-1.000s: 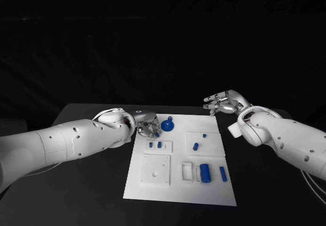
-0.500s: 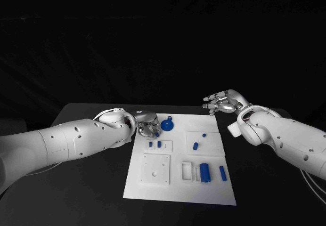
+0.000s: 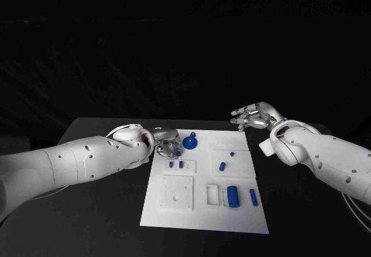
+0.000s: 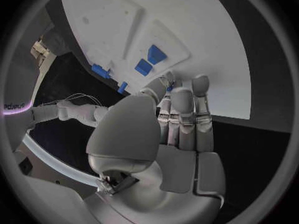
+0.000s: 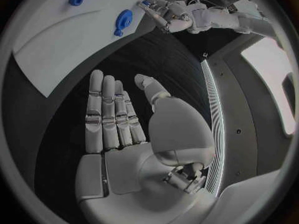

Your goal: Assemble the parts on the task board

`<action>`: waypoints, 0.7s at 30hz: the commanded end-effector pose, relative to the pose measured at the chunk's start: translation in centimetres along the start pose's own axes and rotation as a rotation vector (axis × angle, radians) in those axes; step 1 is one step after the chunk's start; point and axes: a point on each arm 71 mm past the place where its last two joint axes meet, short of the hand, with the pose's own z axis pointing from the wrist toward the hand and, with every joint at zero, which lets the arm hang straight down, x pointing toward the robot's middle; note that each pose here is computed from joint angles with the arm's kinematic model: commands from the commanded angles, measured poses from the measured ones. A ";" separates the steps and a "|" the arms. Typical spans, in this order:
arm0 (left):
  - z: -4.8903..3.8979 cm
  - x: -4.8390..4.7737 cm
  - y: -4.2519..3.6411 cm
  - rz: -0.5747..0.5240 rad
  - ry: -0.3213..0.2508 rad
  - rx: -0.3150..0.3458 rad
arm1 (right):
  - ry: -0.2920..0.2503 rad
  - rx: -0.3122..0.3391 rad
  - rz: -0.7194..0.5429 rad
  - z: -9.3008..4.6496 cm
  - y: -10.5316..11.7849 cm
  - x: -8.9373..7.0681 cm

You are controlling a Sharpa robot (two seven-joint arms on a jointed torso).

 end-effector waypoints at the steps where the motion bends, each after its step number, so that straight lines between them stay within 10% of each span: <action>1: -0.04 0.36 0.01 0.012 0.016 0.004 | 0.014 -0.013 -0.004 0.0 0.1 0.1; 21: -0.28 0.04 0.48 0.010 -0.024 -0.009 | 0.020 -0.015 -0.029 -0.1 0.2 0.2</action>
